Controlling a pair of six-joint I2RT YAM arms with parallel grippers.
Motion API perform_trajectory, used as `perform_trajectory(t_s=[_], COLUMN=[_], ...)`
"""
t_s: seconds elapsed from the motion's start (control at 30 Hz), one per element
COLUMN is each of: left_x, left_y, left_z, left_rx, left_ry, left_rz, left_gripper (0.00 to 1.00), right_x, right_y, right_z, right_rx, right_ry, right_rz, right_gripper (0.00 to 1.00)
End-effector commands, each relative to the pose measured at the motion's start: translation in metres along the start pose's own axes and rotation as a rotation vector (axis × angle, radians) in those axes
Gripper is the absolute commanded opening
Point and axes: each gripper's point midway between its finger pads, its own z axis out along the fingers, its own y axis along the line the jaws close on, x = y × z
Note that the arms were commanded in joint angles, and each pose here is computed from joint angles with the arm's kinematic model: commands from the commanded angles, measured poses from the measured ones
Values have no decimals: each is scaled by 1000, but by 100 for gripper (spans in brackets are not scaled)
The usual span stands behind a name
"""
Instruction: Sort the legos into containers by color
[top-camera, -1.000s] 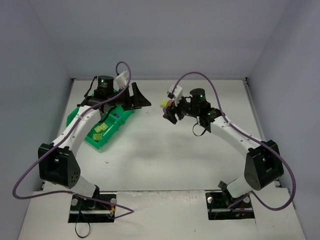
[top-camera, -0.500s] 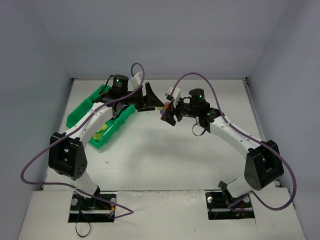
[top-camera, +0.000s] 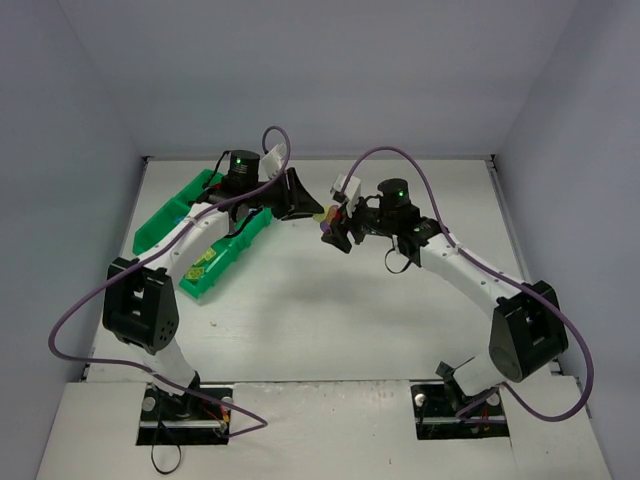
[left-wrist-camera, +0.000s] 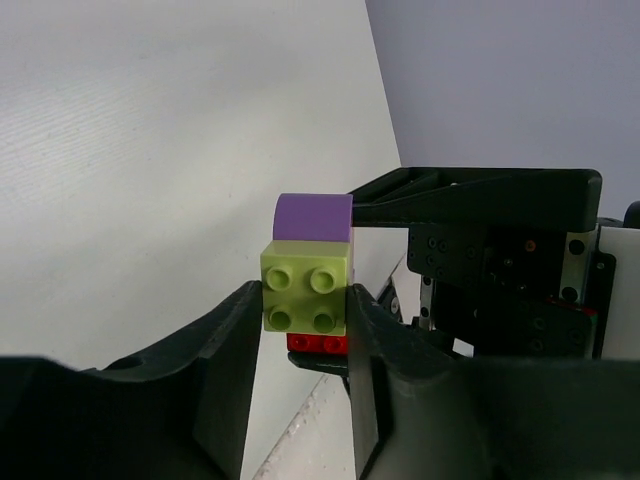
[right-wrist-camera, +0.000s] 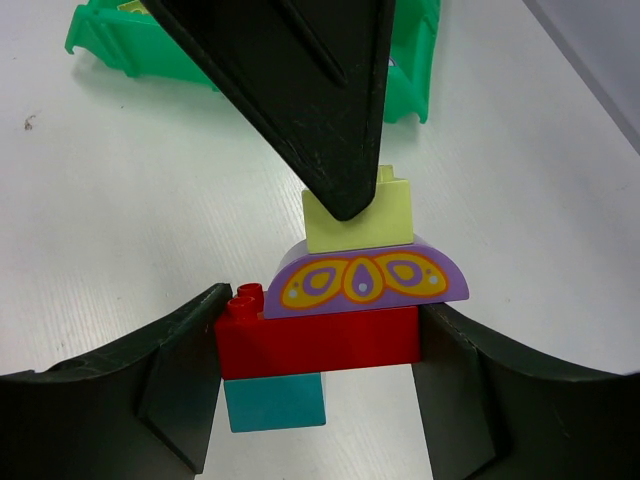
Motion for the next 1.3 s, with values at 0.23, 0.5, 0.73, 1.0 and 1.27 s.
perform_trajectory(t_s=[0.23, 0.5, 0.73, 1.0, 1.27], left_x=[-10, -10, -5, -7, -21], left_y=[-41, -38, -34, -36, -28], left_z=[-4, -2, 0, -10, -39], left_rx=[146, 144, 139, 124, 90], left_ry=[-15, -7, 7, -3, -24], left_rz=[98, 106, 105, 142, 154], left_gripper=[47, 50, 40, 0, 0], right_x=[-40, -39, -40, -21, -1], right_y=[4, 4, 4, 5, 7], right_z=[-9, -7, -7, -6, -9], right_rx=[-10, -18, -17, -7, 11], right_ry=[-115, -114, -117, -81, -45], right_rz=[-75, -69, -70, -58, -48], right_gripper=[8, 8, 9, 7, 6])
